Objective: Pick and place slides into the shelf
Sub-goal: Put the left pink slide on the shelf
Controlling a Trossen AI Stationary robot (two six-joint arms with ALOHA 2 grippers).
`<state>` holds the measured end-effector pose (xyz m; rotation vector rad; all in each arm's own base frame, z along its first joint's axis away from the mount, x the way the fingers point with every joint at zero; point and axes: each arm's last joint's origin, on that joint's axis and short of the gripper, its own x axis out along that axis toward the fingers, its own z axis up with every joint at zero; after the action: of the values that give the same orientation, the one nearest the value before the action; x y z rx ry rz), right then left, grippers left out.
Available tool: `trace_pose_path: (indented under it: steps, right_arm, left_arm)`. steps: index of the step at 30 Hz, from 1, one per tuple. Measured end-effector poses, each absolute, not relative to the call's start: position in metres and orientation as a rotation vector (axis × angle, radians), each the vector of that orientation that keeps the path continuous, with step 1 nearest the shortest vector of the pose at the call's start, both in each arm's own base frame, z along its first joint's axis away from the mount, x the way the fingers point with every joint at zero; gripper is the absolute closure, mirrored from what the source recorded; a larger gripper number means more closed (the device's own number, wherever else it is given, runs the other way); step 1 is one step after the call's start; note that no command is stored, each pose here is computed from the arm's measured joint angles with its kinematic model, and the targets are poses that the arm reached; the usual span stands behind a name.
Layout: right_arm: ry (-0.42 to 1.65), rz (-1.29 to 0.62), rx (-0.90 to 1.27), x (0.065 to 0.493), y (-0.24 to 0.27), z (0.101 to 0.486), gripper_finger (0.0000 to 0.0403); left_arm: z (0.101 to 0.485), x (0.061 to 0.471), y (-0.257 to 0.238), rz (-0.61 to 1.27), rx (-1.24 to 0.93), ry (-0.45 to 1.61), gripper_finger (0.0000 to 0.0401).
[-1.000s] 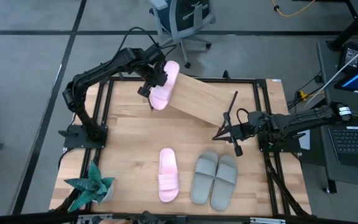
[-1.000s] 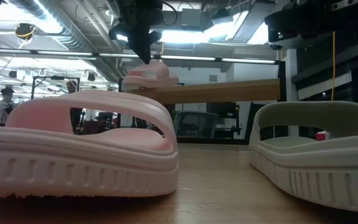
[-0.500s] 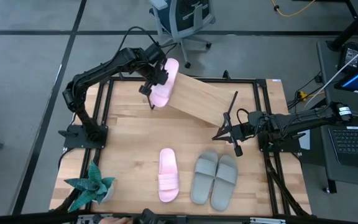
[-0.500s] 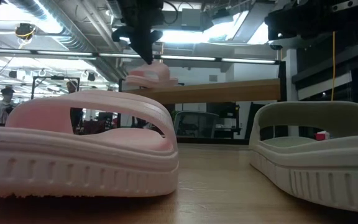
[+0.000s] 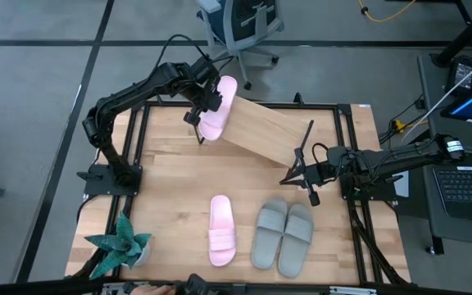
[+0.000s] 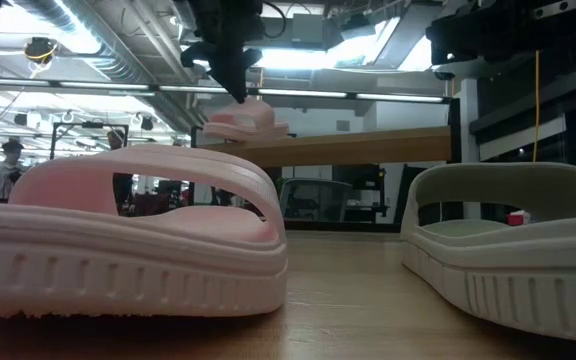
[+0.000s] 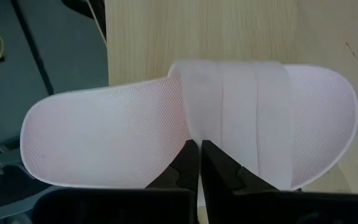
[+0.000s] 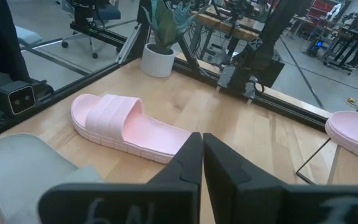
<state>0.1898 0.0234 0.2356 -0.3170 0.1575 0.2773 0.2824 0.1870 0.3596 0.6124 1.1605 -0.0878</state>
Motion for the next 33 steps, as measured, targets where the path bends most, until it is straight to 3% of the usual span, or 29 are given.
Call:
trace_pose_path:
  steps: [9,33]
  right_arm:
    - [0.157,0.277,-0.317,0.190,0.023,0.236,0.0386]
    - [0.158,0.277,-0.319,0.190,0.023,0.236,0.0386]
  left_arm:
    - [0.343,0.287,0.203,-0.084,0.573,1.210,0.0401]
    - [0.343,0.287,0.206,-0.078,0.602,1.210,0.0401]
